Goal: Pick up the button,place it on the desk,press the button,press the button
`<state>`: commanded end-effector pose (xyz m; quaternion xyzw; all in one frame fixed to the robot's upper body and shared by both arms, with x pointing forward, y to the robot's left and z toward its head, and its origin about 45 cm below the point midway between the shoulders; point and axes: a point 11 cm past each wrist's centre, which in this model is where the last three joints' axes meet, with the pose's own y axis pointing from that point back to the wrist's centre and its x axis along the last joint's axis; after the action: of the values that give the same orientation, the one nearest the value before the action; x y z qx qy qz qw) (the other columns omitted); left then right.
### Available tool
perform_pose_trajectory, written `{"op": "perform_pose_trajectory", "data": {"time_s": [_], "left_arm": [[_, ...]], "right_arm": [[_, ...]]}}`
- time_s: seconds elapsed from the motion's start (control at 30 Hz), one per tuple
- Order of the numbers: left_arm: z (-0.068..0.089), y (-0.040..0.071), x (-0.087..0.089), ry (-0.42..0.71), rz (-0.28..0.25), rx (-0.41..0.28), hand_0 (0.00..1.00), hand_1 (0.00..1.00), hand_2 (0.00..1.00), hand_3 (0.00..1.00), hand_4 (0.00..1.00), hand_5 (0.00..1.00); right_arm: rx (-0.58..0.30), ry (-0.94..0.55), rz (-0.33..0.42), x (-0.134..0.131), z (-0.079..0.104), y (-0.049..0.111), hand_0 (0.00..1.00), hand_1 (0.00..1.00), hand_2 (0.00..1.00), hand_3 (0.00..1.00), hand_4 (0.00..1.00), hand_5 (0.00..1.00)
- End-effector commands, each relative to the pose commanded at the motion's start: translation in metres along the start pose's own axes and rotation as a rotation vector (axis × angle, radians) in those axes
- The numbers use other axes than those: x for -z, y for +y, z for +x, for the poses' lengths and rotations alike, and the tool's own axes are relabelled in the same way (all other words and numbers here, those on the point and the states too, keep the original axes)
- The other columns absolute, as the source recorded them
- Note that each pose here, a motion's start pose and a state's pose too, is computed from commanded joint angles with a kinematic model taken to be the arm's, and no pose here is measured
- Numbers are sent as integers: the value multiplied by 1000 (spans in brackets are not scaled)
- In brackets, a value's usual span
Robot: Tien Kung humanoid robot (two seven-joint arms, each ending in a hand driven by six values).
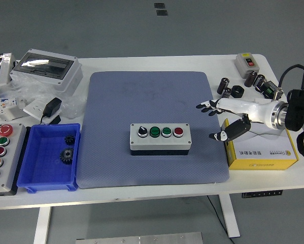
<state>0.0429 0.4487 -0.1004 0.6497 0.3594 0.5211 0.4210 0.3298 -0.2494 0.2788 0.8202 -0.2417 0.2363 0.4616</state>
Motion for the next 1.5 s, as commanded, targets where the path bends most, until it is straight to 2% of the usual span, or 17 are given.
{"op": "perform_pose_trajectory", "data": {"time_s": [0.03, 0.07, 0.23, 0.27, 0.53, 0.63, 0.67, 1.03, 1.37, 1.5], "left_arm": [[0, 0, 0, 0, 0, 0, 605, 601, 532, 596, 625, 181], [0, 0, 0, -1, 1, 0, 605, 602, 532, 596, 625, 181], [-1, 0, 0, -5, 1, 2, 605, 602, 532, 596, 625, 181], [-1, 0, 0, -6, 1, 1, 605, 601, 532, 595, 624, 181], [-1, 0, 1, -4, 2, 1, 605, 601, 532, 595, 624, 181], [-2, 0, 0, -3, 0, 2, 605, 601, 532, 595, 624, 181], [-2, 0, 0, -3, -1, 2, 605, 601, 532, 596, 624, 181], [-3, 0, -1, -3, -5, 3, 605, 601, 532, 595, 625, 181], [-3, 0, -2, -1, -6, 4, 605, 600, 532, 595, 625, 182], [-3, 0, -2, -1, -5, 5, 605, 600, 531, 595, 625, 184]], "right_arm": [[22, 4, 2, 1, -3, -4, 354, 553, 682, 988, 523, 201], [40, 7, 2, 3, -6, -8, 104, 245, 368, 991, 320, 125], [67, 5, 5, 8, -14, -28, 104, 245, 368, 991, 320, 125], [68, 3, 5, 8, -14, -31, 25, 171, 277, 969, 267, 90], [70, -7, -7, 5, -16, -40, 12, 162, 258, 965, 264, 58], [74, -7, -9, 5, -18, -42, 12, 162, 258, 965, 264, 58], [76, -7, -9, 5, -19, -43, 8, 156, 251, 964, 263, 27], [92, -2, -9, 5, -25, -45, 3, 154, 245, 963, 265, 23], [125, 4, -75, -10, -36, -53, 2, 154, 242, 952, 266, 23], [105, -10, -29, -3, -34, -51, 2, 154, 240, 948, 267, 22]]}}
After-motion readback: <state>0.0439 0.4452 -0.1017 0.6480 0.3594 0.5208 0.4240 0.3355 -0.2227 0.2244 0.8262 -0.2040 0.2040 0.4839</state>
